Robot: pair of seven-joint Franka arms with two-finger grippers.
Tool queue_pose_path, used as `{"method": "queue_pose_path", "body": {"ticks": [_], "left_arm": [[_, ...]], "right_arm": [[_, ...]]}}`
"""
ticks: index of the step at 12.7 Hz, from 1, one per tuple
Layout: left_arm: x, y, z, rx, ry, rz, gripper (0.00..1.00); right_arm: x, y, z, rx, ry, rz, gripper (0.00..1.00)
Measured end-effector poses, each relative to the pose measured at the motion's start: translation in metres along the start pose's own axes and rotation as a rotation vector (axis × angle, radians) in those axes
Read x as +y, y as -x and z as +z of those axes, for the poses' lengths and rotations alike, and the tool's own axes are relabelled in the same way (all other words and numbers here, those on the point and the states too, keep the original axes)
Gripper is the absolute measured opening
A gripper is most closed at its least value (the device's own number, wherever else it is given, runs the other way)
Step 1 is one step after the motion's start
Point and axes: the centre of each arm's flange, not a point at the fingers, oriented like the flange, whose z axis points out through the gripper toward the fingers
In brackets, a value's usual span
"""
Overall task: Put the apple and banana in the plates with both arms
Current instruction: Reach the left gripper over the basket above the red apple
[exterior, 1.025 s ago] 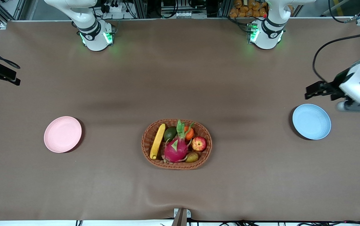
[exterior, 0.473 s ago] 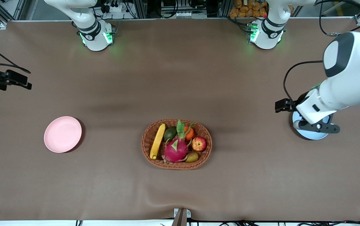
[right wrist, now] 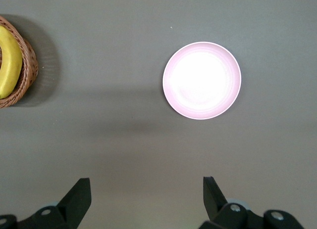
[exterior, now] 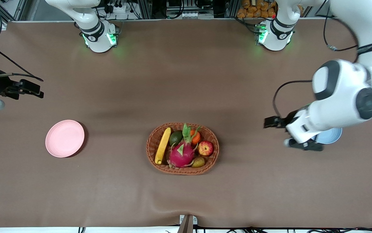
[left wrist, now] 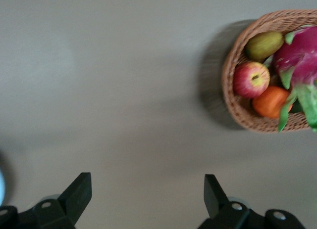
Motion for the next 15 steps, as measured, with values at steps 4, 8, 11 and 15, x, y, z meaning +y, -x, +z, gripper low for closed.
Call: {"method": "queue_pose_path", "body": {"ticks": [4,8,11,15], "left_arm": [[0.072,-0.007,0.046,0.046,-0.029,0.017,1.0],[0.13,-0.005,0.09,0.111,-0.088,0.037,1.0],[0.155,-0.007,0.123,0.146,-0.078,0.063,1.0],[0.171,-0.014,0.15,0.208,-0.097,0.12,1.0]], "right_arm": [[0.0,0.0,0.001,0.001,0.0,0.0,1.0],[0.0,0.0,0.001,0.001,0.0,-0.001,1.0],[0.0,0.0,0.001,0.0,0.0,0.0,1.0],[0.0,0.001,0.003,-0.008,-0.001,0.0,1.0]]}}
